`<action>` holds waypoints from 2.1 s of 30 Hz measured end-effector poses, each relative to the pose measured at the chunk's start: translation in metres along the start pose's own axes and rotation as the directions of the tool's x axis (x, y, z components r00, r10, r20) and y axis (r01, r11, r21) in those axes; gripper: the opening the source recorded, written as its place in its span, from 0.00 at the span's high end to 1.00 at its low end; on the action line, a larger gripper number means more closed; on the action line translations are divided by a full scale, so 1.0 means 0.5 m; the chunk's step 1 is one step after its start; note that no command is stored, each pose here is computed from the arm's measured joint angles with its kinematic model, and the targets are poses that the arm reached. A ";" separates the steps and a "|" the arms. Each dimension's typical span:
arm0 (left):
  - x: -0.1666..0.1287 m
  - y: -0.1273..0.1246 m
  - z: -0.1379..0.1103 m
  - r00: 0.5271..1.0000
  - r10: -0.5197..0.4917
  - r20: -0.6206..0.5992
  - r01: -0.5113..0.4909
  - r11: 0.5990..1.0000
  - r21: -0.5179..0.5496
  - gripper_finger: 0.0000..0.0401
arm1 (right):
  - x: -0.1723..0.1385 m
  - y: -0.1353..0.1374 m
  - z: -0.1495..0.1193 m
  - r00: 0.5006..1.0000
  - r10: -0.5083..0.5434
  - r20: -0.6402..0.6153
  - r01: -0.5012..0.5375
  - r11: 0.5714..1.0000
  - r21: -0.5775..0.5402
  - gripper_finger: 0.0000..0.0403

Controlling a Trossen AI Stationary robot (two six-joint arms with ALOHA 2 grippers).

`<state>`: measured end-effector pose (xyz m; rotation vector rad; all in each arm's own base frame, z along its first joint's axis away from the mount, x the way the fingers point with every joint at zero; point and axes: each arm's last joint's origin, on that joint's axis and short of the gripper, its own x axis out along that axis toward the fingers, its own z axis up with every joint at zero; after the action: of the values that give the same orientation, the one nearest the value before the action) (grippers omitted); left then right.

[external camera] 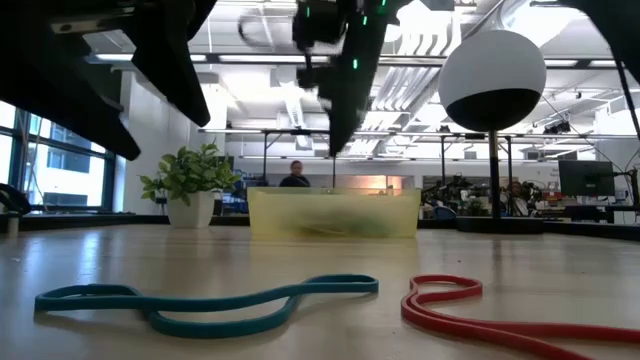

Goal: Pick and place rubber bands into bin
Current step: Put the blue rubber band into the yellow bin

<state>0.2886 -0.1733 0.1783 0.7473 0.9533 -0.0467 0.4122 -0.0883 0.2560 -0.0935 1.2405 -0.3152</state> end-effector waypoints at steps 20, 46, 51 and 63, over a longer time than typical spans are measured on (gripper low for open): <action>0.048 0.001 0.044 0.937 -0.257 0.236 0.296 0.943 -0.151 0.41 | -0.327 0.349 -0.139 0.921 -0.201 0.333 0.266 0.950 -0.162 0.61; 0.090 -0.006 0.127 0.932 -0.348 0.099 0.362 0.901 -0.239 0.50 | -0.357 0.551 -0.403 0.775 -0.274 0.569 0.347 0.938 -0.022 0.65; 0.101 -0.012 0.137 0.926 -0.377 0.038 0.376 0.902 -0.214 0.56 | -0.326 0.554 -0.416 0.772 -0.288 0.566 0.370 0.928 -0.032 0.65; 0.125 -0.010 0.132 0.913 -0.407 0.004 0.396 0.887 -0.238 0.48 | -0.322 0.559 -0.421 0.757 -0.282 0.590 0.365 0.931 -0.024 0.65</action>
<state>0.3718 -0.1988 0.1518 0.3236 1.1250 -0.2772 0.2201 0.2453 0.2673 -0.4986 0.6235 -0.4626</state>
